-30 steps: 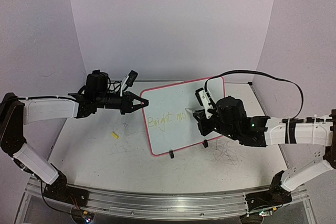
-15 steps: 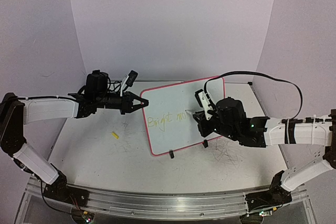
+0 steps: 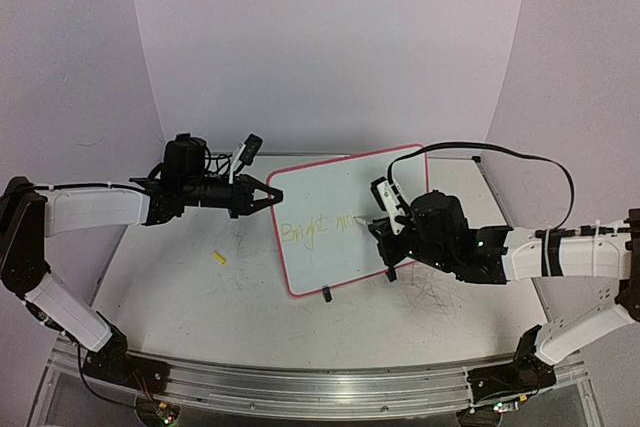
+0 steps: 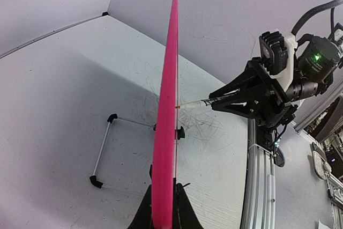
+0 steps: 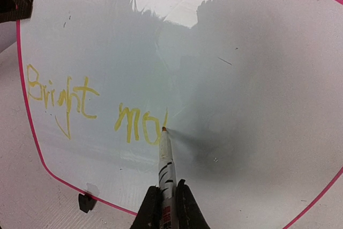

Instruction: Write a sentence on the whiteboard

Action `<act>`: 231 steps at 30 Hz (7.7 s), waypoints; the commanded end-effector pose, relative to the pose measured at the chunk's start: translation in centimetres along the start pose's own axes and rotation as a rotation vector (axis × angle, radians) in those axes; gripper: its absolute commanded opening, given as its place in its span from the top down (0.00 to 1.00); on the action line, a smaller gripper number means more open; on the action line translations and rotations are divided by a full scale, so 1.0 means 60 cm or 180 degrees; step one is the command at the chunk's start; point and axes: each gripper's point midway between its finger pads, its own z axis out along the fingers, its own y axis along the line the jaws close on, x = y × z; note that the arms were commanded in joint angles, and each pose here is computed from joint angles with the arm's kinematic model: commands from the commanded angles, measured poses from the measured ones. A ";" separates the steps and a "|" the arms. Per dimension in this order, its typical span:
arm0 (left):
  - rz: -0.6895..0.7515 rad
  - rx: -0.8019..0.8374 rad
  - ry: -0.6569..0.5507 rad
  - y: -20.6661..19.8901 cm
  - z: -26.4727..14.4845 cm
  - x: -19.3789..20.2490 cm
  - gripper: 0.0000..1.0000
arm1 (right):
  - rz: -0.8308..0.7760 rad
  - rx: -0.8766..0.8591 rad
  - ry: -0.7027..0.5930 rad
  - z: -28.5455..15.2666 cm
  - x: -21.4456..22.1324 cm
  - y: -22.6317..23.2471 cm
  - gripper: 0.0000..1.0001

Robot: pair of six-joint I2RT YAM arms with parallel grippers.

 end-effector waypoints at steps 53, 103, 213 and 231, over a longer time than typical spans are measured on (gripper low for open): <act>0.0241 -0.0187 0.0182 0.020 0.005 0.029 1.00 | 0.0155 0.0174 -0.0092 0.005 -0.027 -0.008 1.00; 0.0238 -0.0175 0.0188 0.020 0.006 0.030 1.00 | 0.0232 0.0289 -0.0017 0.000 -0.010 -0.022 1.00; 0.0243 -0.0171 0.0183 0.017 0.004 0.029 1.00 | 0.0329 0.0277 -0.0201 -0.004 -0.041 -0.032 1.00; 0.0248 -0.0172 0.0177 0.017 0.004 0.028 1.00 | 0.0357 0.0272 0.0130 -0.002 0.029 -0.033 1.00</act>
